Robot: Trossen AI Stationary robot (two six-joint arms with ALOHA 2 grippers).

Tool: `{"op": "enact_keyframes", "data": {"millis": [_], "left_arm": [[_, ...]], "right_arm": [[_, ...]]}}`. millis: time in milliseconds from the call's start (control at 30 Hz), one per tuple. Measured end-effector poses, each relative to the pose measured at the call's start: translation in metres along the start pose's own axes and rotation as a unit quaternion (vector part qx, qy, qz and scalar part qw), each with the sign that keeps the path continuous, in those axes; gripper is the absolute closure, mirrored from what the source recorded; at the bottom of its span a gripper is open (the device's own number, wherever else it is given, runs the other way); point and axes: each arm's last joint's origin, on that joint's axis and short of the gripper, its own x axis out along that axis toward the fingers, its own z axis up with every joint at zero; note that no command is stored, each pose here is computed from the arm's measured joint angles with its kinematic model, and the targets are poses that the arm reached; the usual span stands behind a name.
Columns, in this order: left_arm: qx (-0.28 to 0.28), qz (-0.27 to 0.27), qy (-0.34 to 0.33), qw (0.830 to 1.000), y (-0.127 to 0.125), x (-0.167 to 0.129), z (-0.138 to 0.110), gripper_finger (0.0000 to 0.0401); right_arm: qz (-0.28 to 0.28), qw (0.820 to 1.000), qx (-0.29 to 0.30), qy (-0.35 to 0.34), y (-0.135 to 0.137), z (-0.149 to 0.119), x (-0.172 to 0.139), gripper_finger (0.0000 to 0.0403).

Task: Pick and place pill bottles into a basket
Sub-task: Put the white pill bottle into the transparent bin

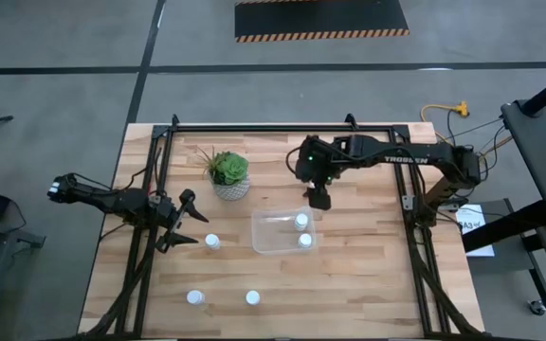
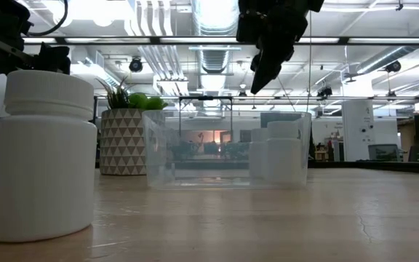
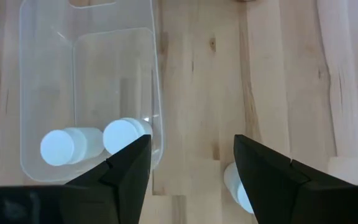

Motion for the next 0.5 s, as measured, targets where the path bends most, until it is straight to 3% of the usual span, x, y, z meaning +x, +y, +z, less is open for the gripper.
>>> {"op": "enact_keyframes", "data": {"millis": [500], "left_arm": [[0.0,0.0,0.0,1.0,0.0,0.0,0.0,0.0111]], "right_arm": [[0.02,0.999,0.024,-0.006,0.0004,0.0008,-0.0001,0.0186]]}}
